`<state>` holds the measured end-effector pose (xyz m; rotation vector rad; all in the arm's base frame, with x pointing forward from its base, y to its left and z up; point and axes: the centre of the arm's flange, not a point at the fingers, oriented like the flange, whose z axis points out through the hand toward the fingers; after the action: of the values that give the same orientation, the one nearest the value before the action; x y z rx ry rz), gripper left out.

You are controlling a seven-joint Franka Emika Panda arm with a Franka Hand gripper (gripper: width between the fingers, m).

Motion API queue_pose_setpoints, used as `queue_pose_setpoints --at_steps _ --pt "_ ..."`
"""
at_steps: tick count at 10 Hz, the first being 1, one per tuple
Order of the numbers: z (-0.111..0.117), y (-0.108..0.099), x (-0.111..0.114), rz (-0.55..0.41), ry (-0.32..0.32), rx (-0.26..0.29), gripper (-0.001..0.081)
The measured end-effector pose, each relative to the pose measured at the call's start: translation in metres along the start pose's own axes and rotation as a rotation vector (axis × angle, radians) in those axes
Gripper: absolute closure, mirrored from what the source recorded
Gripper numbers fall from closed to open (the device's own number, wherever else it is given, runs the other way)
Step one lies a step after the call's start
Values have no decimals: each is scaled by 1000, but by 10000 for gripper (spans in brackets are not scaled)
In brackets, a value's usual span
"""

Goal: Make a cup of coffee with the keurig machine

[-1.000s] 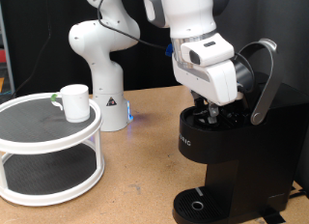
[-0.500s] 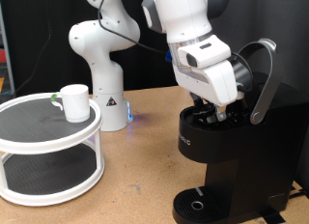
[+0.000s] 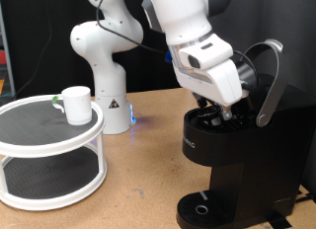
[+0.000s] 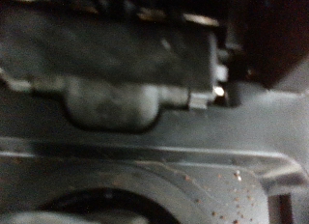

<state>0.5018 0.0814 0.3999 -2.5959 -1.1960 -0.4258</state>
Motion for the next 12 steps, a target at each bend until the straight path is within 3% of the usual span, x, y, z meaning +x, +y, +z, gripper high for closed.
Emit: queue_pose_setpoints --at_steps 3,5,8,12 --pt "-26 -4 -4 -27 40 51 -2" --pt "-40 -13 -7 -52 19 82 -2" --pt "-36 -16 -15 -44 -64 66 -2" --pt "-23 -12 -23 -13 -95 55 -2"
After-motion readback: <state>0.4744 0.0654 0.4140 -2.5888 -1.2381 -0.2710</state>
